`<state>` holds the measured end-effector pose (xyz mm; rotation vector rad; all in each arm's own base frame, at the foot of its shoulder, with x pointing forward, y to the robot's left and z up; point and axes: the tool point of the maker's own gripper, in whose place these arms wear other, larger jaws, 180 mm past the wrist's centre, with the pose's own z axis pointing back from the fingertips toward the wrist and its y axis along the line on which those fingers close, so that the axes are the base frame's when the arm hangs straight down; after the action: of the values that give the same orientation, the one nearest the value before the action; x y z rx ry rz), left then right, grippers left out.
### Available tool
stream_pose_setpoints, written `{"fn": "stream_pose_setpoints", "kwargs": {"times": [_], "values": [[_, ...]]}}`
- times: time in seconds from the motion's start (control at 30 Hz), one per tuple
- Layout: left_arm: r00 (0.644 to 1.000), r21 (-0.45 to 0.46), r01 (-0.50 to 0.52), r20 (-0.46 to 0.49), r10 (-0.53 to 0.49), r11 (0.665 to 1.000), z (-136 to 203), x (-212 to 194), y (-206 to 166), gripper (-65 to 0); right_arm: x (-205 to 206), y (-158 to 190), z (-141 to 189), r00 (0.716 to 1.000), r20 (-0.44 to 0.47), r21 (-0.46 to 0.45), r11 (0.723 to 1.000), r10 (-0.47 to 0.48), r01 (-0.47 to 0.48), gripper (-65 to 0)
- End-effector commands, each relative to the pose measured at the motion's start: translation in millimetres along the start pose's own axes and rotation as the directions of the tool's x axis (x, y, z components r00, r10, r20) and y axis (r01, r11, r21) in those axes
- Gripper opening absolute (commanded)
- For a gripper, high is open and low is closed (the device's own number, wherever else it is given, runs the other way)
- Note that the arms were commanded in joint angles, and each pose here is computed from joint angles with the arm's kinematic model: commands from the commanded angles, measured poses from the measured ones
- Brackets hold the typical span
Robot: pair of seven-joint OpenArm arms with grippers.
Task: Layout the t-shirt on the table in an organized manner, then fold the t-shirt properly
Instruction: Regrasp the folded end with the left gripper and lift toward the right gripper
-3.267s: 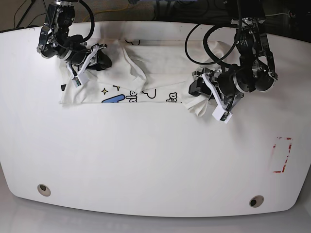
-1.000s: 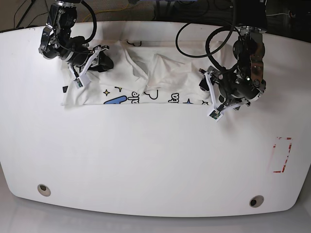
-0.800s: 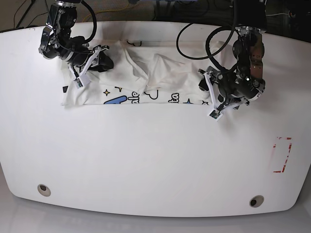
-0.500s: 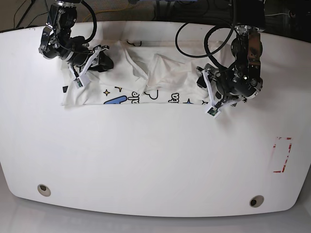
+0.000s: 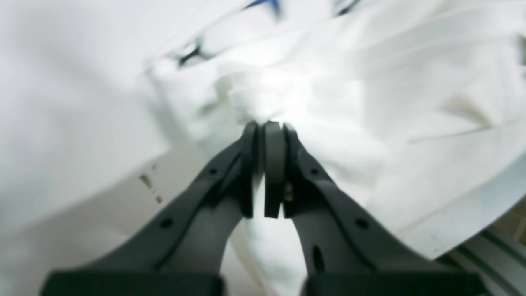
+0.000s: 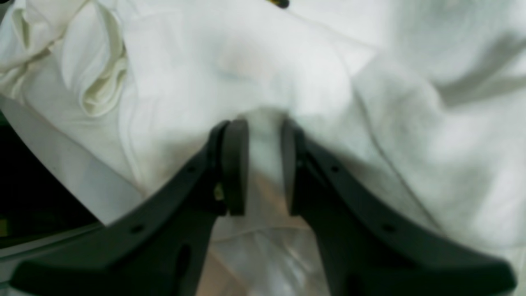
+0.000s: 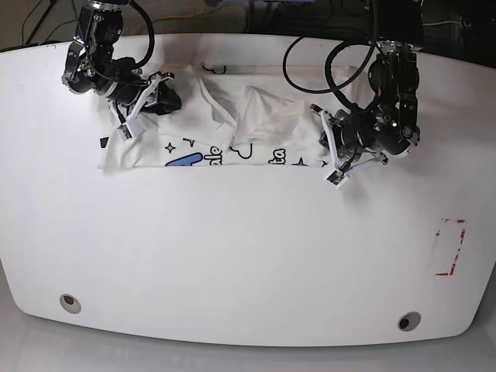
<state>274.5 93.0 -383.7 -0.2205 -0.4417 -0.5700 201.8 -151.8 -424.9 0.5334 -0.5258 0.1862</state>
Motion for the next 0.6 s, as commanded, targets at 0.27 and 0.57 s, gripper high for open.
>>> {"fn": "stream_pose_setpoints", "kwargs": {"times": [0.27,0.57], "values": [[0.995,-0.014,0.051,0.085,-0.049,0.999,17.5,14.7,-14.6,-64.3,-17.3,-8.4,2.9,0.996,-0.088,-0.042,0.999,0.006,-0.010,-50.6],[0.981,-0.149,0.173,0.110,-0.157,0.974,24.2,10.2,-58.4,-64.2,-16.5,-8.5,2.8,0.996,-0.087,-0.042,0.999,0.007,-0.011,-50.6]]}}
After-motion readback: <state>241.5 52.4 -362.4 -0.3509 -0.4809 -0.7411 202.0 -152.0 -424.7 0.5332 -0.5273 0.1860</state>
